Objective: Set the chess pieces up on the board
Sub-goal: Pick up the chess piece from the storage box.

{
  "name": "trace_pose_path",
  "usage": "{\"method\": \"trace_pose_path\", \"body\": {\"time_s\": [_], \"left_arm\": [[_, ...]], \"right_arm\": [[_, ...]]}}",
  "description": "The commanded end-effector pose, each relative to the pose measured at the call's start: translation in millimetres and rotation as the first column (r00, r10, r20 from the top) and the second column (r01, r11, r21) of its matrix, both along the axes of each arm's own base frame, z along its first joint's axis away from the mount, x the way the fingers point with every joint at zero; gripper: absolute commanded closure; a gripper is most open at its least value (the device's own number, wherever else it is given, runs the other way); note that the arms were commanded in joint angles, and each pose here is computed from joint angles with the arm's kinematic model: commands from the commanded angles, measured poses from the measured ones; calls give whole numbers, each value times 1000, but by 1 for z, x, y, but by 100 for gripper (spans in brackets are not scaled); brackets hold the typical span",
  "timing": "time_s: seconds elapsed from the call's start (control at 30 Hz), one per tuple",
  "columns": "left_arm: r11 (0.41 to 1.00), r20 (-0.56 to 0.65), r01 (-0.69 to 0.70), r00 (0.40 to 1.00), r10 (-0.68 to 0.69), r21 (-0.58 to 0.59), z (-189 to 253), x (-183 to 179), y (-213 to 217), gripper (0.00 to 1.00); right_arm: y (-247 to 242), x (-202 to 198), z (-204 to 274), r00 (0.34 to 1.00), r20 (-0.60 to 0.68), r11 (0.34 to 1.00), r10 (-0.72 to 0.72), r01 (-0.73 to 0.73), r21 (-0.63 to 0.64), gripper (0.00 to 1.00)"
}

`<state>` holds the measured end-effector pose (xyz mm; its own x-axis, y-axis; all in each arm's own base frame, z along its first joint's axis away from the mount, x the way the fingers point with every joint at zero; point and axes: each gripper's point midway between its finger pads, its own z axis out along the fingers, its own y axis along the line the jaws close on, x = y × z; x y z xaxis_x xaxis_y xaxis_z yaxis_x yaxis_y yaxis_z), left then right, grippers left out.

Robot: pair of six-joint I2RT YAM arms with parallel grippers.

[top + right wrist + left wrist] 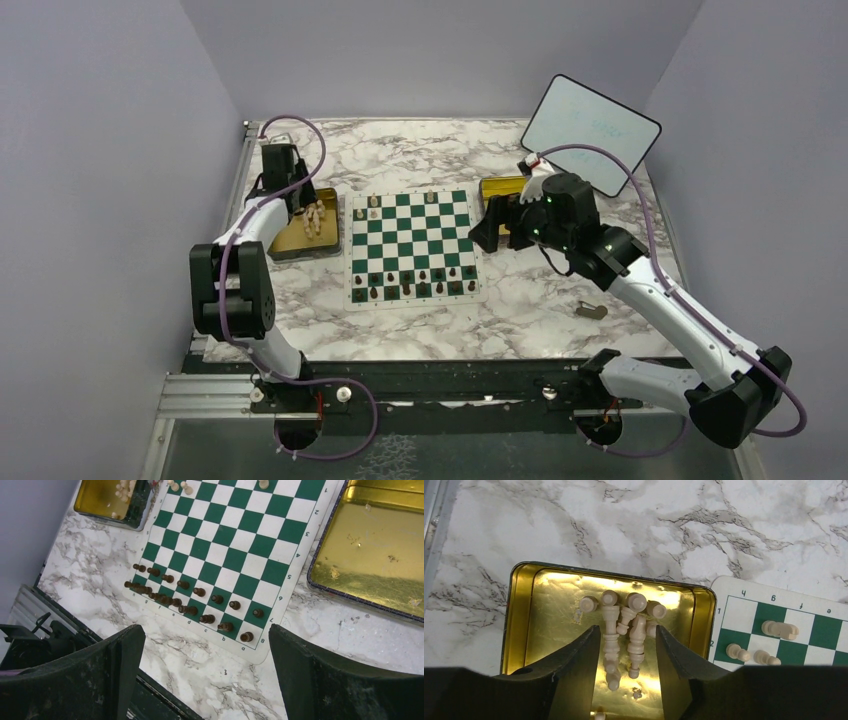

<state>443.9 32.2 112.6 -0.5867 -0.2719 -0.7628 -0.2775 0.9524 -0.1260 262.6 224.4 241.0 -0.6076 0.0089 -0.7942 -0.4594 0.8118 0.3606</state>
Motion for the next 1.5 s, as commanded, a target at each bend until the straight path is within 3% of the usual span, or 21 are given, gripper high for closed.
{"method": "trace_pose_path", "body": {"time_s": [0.0,0.1,0.53,1.47], "left_arm": [[999,41,49,998,-49,4,5,21,-2,55],[999,34,53,998,-53,11,-1,26,-1,61],[996,19,93,995,-93,15,-11,40,-4,67],[995,-34,100,994,-100,9,-32,38,-5,70]], "right_arm": [[-6,0,13,999,44,1000,-18,18,-4,0],[-5,0,16,999,38,1000,-20,20,2,0],[-6,3,14,999,27,999,-33,33,-13,0],[-9,3,20,998,43,999,-46,46,-8,0]]}}
